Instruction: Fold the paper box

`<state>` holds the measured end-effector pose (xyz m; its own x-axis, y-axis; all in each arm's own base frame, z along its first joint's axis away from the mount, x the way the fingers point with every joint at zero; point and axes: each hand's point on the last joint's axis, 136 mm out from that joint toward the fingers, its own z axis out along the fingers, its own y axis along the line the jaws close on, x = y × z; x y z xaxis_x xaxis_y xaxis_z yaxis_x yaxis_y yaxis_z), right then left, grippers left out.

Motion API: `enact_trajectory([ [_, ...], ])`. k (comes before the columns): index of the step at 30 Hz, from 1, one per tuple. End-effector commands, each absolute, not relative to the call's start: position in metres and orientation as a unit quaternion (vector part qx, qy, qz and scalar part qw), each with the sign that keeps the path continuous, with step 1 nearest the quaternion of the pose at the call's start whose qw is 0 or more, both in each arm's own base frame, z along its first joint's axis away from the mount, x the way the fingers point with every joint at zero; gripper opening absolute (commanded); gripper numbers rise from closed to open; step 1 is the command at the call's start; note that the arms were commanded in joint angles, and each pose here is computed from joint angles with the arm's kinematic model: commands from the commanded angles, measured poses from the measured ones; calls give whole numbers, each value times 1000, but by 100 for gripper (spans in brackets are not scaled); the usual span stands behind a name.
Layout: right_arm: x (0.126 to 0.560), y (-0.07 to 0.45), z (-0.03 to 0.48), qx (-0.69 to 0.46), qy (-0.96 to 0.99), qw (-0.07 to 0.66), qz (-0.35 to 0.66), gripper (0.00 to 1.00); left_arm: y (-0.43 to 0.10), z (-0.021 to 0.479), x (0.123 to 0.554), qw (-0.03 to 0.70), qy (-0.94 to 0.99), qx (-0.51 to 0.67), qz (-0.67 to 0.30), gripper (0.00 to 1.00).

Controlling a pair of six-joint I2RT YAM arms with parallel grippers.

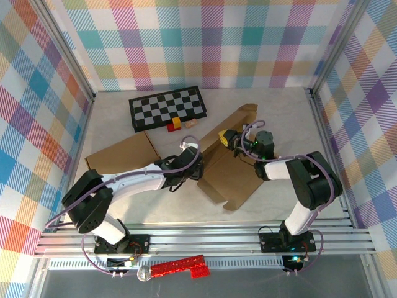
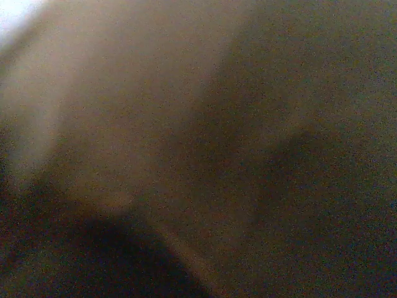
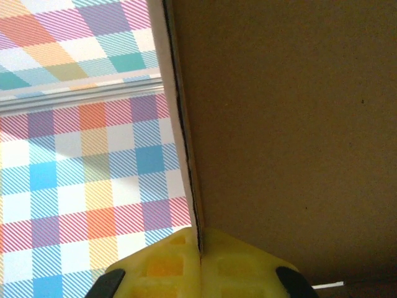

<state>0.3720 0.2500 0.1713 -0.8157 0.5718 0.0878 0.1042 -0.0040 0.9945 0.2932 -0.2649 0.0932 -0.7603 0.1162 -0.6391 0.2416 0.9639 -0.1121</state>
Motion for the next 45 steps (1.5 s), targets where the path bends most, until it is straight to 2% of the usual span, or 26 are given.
enact_trajectory([
  [1, 357, 260, 158, 255, 698, 156, 651, 0, -275, 105, 309, 362, 924, 78, -96, 57],
  [17, 346, 276, 161, 270, 704, 140, 642, 0, -275, 102, 320, 367, 925, 52, -78, 37],
  [19, 342, 279, 159, 279, 707, 136, 636, 0, -271, 104, 323, 372, 925, 37, -66, 25],
  [21, 339, 281, 158, 290, 711, 135, 626, 0, -259, 109, 327, 382, 923, 10, -39, 4],
  [22, 337, 280, 158, 294, 714, 135, 621, 0, -249, 110, 326, 381, 924, 3, -15, 0],
  [24, 335, 278, 165, 292, 728, 139, 605, 2, -238, 119, 328, 395, 919, -2, 11, 0],
  [25, 335, 274, 164, 293, 741, 135, 588, 14, -236, 123, 330, 401, 916, 4, 11, 0],
  [27, 333, 264, 174, 272, 779, 139, 548, 46, -233, 129, 334, 408, 912, 28, 1, 0],
  [29, 334, 251, 196, 237, 807, 160, 517, 62, -232, 138, 342, 419, 906, 47, -21, 0],
  [31, 335, 231, 217, 219, 825, 183, 489, 68, -227, 143, 346, 421, 903, 73, -39, 0],
  [34, 338, 192, 236, 226, 833, 209, 459, 71, -219, 151, 354, 415, 901, 102, -70, 0],
  [37, 346, 152, 239, 259, 826, 223, 448, 71, -211, 156, 362, 402, 902, 117, -103, 0],
  [40, 358, 128, 245, 275, 812, 242, 454, 61, -205, 158, 369, 389, 906, 125, -112, 0],
  [45, 375, 128, 256, 269, 814, 246, 453, 55, -203, 159, 375, 386, 908, 121, -110, 0],
])
